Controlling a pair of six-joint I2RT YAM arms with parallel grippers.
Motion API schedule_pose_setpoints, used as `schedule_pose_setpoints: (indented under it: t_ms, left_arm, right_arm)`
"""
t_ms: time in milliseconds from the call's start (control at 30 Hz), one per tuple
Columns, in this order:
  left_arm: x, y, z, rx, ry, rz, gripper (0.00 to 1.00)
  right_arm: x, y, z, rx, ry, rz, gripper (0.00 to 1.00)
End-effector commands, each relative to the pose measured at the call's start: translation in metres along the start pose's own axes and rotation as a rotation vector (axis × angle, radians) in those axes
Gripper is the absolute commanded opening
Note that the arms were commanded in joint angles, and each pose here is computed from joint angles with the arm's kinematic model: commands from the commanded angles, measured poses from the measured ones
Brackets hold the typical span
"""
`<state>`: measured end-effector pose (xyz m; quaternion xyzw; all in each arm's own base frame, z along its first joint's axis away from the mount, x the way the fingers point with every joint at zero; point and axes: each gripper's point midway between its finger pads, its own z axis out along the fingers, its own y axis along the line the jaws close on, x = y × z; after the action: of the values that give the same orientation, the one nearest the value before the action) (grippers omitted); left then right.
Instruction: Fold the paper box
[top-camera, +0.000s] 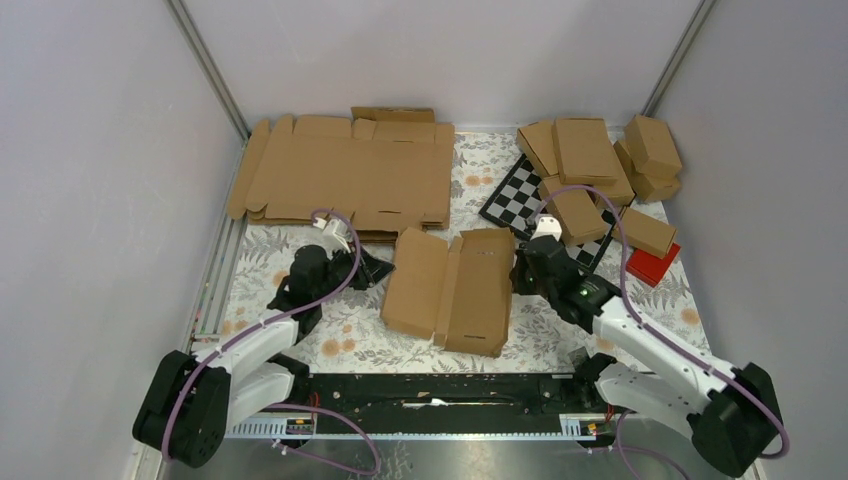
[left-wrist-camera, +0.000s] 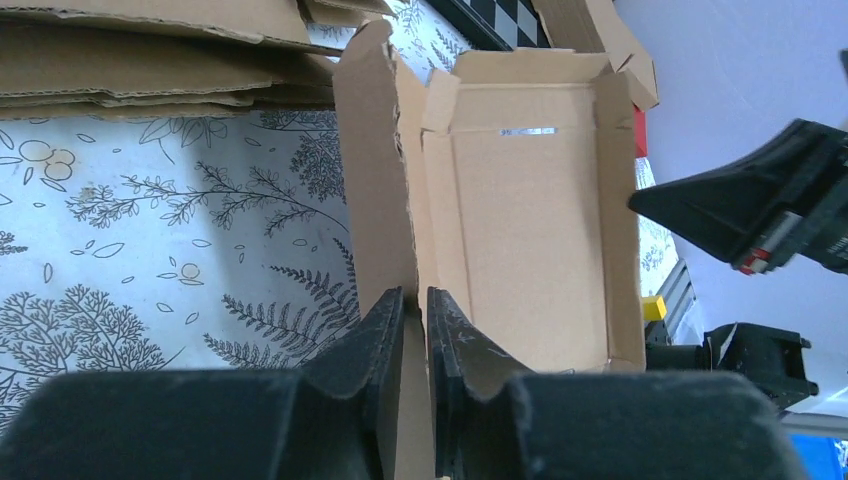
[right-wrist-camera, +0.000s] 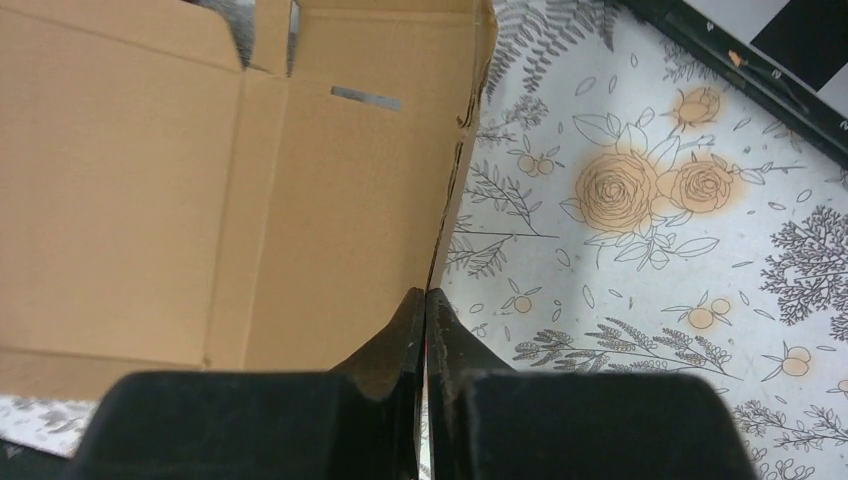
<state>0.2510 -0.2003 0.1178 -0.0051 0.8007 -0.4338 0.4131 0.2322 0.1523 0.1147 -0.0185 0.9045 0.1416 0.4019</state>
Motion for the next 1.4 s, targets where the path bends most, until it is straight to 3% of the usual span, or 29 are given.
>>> schedule_pose_setpoints:
  t_ms: [0,267,367,533,700,800,933,1100,1233,1367]
  left_arm:
    - [-0.011,-0.021,-0.001,0.07,-0.003,0.021,0.14]
    - [-0.009,-0.007,-0.007,-0.033,0.012,0.001,0.13]
    - [-0.009,-0.006,-0.008,-0.043,0.015,-0.014,0.17]
    - [0.001,0.013,-0.005,-0.139,0.053,-0.065,0.53]
    - [0.014,0.042,-0.004,-0.285,0.122,-0.091,0.67]
    - [0.016,0.044,-0.002,-0.292,0.137,-0.105,0.73]
    - [0.017,0.03,0.002,-0.203,0.156,-0.122,0.7]
    - [0.018,-0.005,0.011,-0.013,0.208,-0.153,0.47]
    - [0.023,-0.005,0.013,-0.027,0.236,-0.155,0.47]
    - [0.018,0.01,0.006,-0.144,0.21,-0.132,0.58]
  right_arm:
    - [0.002,-0.002,0.018,0.06,0.011,0.044,0.08]
    - [0.024,-0.006,0.028,0.085,0.092,0.062,0.41]
    - [0.034,-0.011,0.027,0.106,0.116,0.086,0.53]
    - [0.054,-0.024,0.029,0.179,0.158,0.157,0.57]
    - [0.065,-0.036,0.032,0.258,0.185,0.19,0.65]
    - [0.068,-0.042,0.031,0.296,0.191,0.201,0.8]
    - [0.074,-0.04,0.029,0.286,0.204,0.237,0.79]
    - [0.078,-0.034,0.027,0.25,0.228,0.248,0.63]
    - [0.076,-0.026,0.026,0.21,0.245,0.234,0.48]
    - [0.073,-0.031,0.027,0.232,0.23,0.21,0.4]
